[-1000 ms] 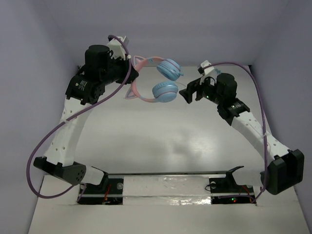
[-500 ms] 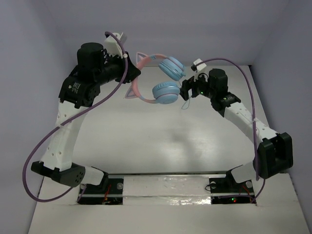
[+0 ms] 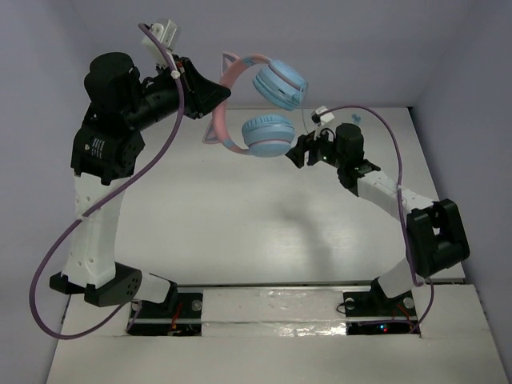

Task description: Wrap the headphones

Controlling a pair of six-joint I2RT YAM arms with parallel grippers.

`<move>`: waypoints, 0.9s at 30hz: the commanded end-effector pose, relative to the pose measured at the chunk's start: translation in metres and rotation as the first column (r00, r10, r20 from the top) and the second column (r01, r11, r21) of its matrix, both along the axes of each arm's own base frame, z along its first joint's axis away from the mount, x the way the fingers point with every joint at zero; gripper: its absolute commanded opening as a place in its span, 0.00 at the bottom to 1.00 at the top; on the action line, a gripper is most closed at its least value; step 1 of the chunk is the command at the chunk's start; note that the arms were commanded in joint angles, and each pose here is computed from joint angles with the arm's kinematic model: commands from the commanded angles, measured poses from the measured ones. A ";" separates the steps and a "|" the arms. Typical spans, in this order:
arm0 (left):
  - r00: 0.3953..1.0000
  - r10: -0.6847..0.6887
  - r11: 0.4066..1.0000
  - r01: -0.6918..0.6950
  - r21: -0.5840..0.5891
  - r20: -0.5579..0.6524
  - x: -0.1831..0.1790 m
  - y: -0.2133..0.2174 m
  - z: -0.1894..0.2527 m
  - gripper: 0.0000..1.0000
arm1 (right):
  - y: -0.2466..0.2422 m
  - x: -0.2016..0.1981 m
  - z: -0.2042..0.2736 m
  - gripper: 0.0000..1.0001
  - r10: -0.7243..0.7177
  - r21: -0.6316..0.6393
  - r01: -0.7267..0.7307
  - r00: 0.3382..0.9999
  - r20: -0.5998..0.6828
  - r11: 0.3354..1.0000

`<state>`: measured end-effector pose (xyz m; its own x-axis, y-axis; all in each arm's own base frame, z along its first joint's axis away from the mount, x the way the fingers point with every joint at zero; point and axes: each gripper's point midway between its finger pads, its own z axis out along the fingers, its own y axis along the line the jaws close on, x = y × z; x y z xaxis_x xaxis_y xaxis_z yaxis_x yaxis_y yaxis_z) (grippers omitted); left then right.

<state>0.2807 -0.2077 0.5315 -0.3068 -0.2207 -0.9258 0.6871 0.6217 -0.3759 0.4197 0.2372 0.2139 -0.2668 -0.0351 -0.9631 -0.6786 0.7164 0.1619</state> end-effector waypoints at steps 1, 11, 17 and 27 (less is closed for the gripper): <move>0.991 -0.081 0.988 0.094 -0.122 0.111 -0.014 -0.008 0.053 0.00 | 0.003 0.010 0.031 0.71 -0.009 0.106 -0.002 0.994 0.106 0.994; 0.992 -0.042 0.980 0.064 -0.189 0.119 -0.002 0.009 0.070 0.00 | 0.004 0.007 0.002 0.68 0.012 0.168 -0.020 0.999 0.053 0.986; 0.993 -0.066 0.972 0.086 -0.218 0.097 0.009 0.007 0.064 0.00 | 0.013 0.001 -0.001 0.46 0.059 0.233 -0.066 0.998 0.038 0.970; 0.998 0.028 0.961 -0.012 -0.276 0.056 0.029 0.016 0.054 0.00 | 0.020 -0.004 0.005 0.00 0.060 0.271 -0.057 0.998 -0.006 0.961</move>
